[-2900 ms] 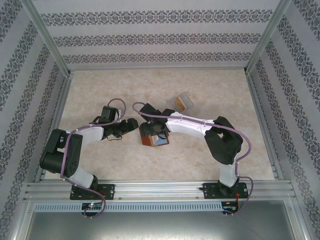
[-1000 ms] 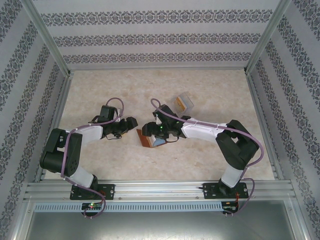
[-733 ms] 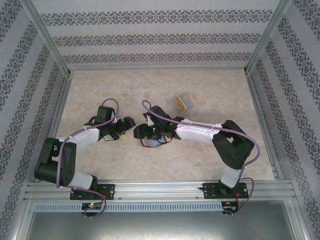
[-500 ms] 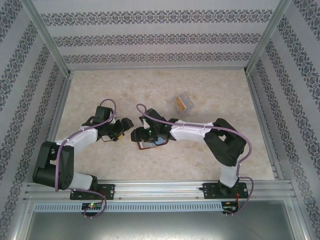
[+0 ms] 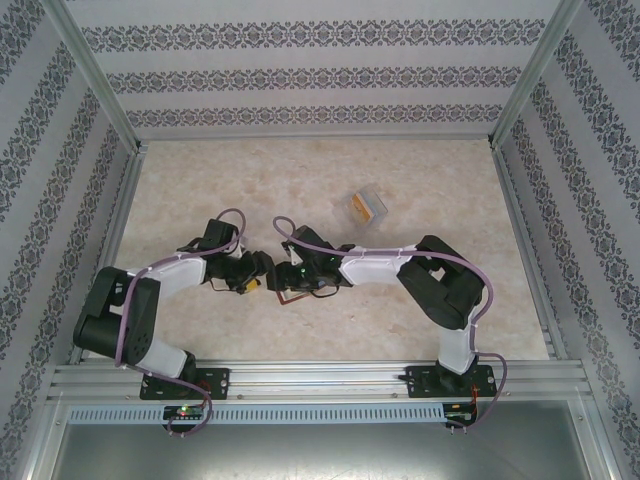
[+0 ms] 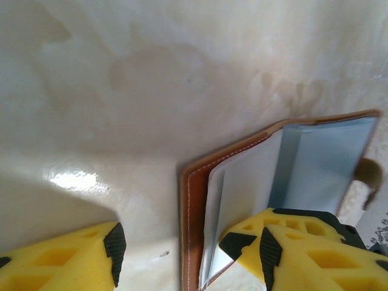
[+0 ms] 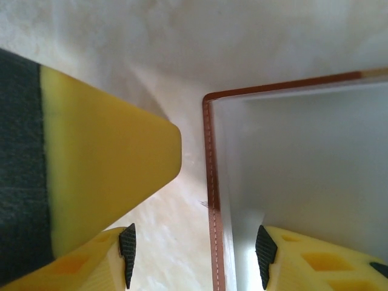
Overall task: Put the credit cards into the card holder
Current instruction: Flip over the card slot in the card holder.
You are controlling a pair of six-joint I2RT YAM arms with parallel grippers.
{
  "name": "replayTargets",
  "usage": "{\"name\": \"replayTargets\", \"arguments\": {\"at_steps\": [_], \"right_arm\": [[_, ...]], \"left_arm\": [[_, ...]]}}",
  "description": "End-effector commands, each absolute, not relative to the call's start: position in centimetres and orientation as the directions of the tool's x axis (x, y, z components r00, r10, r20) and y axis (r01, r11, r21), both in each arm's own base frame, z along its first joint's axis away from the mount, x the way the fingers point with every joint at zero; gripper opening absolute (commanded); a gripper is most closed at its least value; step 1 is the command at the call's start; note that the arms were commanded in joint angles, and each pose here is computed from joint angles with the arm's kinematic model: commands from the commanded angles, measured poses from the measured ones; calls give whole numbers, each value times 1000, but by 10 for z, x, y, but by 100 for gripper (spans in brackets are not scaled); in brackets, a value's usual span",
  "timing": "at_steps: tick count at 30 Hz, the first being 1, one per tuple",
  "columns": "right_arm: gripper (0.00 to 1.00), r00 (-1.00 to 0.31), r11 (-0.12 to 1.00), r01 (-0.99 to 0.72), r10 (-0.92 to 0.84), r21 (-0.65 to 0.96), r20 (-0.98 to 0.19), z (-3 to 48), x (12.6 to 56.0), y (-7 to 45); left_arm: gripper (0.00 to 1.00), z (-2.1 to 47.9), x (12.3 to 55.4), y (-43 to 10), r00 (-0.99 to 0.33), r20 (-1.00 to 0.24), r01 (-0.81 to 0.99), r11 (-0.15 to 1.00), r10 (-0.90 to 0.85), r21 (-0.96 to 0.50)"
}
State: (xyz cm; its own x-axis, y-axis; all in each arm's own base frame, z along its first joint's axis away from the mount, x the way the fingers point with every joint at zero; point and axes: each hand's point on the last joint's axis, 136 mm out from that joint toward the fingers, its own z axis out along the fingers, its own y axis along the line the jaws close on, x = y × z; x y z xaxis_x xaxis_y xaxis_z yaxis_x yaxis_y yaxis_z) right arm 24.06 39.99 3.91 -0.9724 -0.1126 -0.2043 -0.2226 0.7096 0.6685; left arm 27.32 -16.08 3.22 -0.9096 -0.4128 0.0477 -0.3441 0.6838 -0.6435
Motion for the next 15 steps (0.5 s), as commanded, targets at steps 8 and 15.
{"name": "replayTargets", "arguments": {"at_steps": [8,15], "right_arm": [[55,-954,627,-264,-59,733,-293,54,252,412],[55,-930,621,-307,-37,721,-365,73,256,404]], "left_arm": [[53,-2,267,-175,-944,90,-305,739,-316,-601],[41,-22,260,-149,-941,70,-326,839,-330,-435]]}}
